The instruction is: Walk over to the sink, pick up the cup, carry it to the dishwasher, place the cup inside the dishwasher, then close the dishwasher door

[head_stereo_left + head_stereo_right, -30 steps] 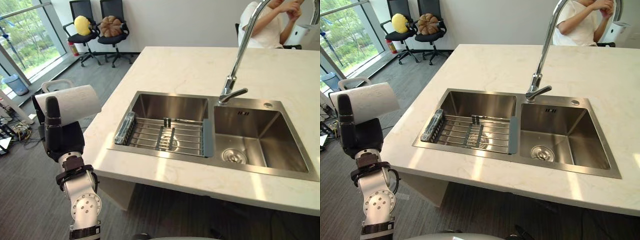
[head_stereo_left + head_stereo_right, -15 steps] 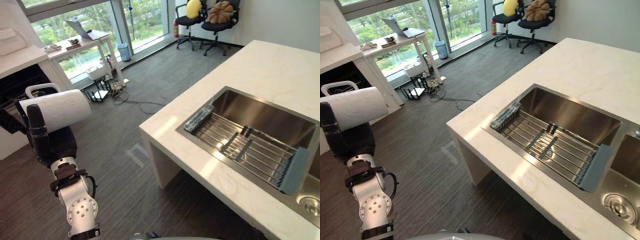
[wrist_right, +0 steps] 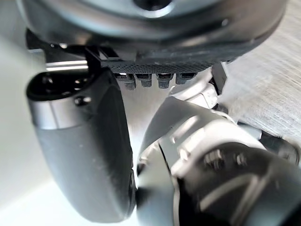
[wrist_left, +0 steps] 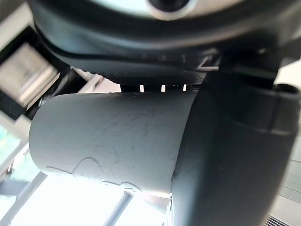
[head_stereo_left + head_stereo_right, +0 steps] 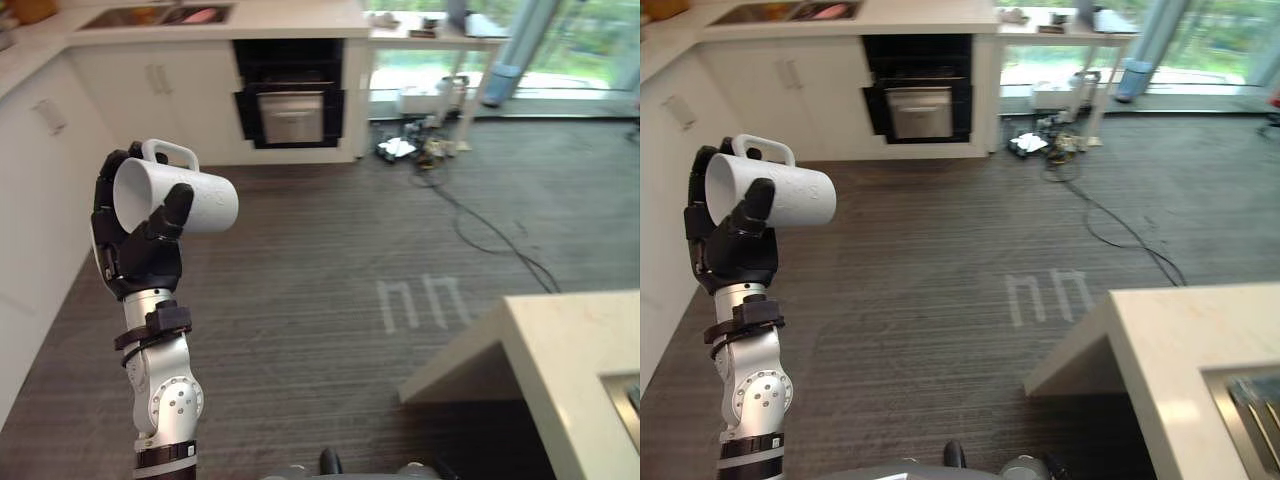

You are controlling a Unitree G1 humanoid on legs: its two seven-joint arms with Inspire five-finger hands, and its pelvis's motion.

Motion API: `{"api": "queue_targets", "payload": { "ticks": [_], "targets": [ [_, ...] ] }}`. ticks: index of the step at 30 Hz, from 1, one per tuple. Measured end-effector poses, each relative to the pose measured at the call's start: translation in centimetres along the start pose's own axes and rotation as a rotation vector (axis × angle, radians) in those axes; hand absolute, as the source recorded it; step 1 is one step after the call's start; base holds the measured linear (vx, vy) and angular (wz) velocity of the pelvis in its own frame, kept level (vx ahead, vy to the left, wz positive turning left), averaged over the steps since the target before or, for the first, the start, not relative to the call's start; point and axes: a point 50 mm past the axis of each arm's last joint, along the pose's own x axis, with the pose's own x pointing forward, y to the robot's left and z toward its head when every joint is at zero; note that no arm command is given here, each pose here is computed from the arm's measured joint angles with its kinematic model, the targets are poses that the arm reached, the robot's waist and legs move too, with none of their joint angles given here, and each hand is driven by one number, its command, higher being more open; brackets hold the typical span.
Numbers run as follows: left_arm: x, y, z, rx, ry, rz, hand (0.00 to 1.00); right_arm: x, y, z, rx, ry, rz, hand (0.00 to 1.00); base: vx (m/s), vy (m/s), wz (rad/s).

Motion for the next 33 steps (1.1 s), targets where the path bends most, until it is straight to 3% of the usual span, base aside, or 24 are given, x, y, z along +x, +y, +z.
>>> {"api": "queue_targets", "payload": {
  "ticks": [5,11,21,26,27,33],
  "targets": [
    [0.1,-0.5,-0.6,0.108,0.066,-0.053,0.0,0.6,1.6,0.2,-0.009,0.009,0.047,1.0,0.22,-0.037,1.58],
    [-1.0,0.6,-1.2,0.169,0.139,-0.016,0.0,1.0,2.6,-0.5,-0.07,0.078,0.069,1.0,0.27,-0.072,0.76],
    [-3.2,1.6,-1.2,0.178,0.203,-0.006,0.0,2.1,5.6,1.3,-0.145,0.057,0.158,1.0,0.18,-0.024,-0.09],
    [-3.5,1.4,-1.5,0.173,0.22,-0.017,0.0,2.1,5.5,1.3,-0.142,0.06,0.147,1.0,0.02,-0.032,-0.19],
    [-4.4,1.0,-3.4,0.146,0.312,-0.075,0.0,1.8,4.3,1.5,-0.135,0.041,0.139,1.0,0.0,-0.011,-0.07],
    [-4.4,1.0,-3.4,0.146,0.313,-0.074,0.0,1.7,4.1,1.5,-0.136,0.041,0.134,1.0,0.0,-0.002,-0.01]
  ]
}}
